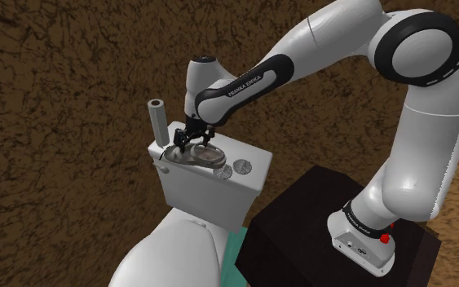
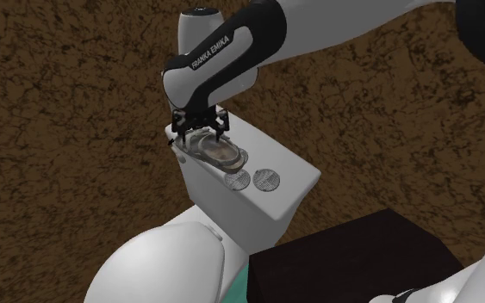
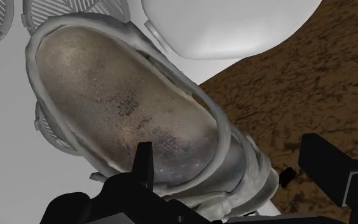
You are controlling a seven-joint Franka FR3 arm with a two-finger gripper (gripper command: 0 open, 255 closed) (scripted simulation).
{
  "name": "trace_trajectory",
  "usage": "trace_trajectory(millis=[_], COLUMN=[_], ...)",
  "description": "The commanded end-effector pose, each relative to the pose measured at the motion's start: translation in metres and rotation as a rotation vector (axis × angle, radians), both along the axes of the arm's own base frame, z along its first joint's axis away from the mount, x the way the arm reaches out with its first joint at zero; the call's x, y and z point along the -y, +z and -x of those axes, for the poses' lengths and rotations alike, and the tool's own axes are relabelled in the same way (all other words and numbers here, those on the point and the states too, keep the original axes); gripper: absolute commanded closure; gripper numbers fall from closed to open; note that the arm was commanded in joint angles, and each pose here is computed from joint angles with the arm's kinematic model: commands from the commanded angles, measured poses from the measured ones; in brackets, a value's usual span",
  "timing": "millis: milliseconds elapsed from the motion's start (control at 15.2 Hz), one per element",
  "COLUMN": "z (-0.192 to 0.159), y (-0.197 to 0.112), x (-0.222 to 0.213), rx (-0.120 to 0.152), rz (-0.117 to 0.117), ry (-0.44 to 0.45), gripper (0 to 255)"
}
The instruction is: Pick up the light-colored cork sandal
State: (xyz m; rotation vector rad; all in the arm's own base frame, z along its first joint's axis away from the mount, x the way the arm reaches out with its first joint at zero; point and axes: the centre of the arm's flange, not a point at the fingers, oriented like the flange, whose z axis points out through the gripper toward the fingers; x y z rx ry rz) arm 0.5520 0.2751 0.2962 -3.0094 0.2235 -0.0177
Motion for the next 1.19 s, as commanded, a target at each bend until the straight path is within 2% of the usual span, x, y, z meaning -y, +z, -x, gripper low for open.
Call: trace_trajectory(millis=[0,198,330,396,990,1122], z=[-0.001,-0.001,-0.001,-0.001,-0.001,-0.001], y=[-0.009,-0.028,-0.028,-0.029,-0.028,-0.018], x=[-0.001,-0.001,-0.001,0.0,-0.001,-0.001], rx=[0.001,0.001,0.001,0.001,0.001,0.001], rz=[0.0,0.0,0.0,0.0,0.0,0.0], ry=[0.0,0.0,0.0,0.0,0.0,0.0], gripper=[0,0,0,255,255,255])
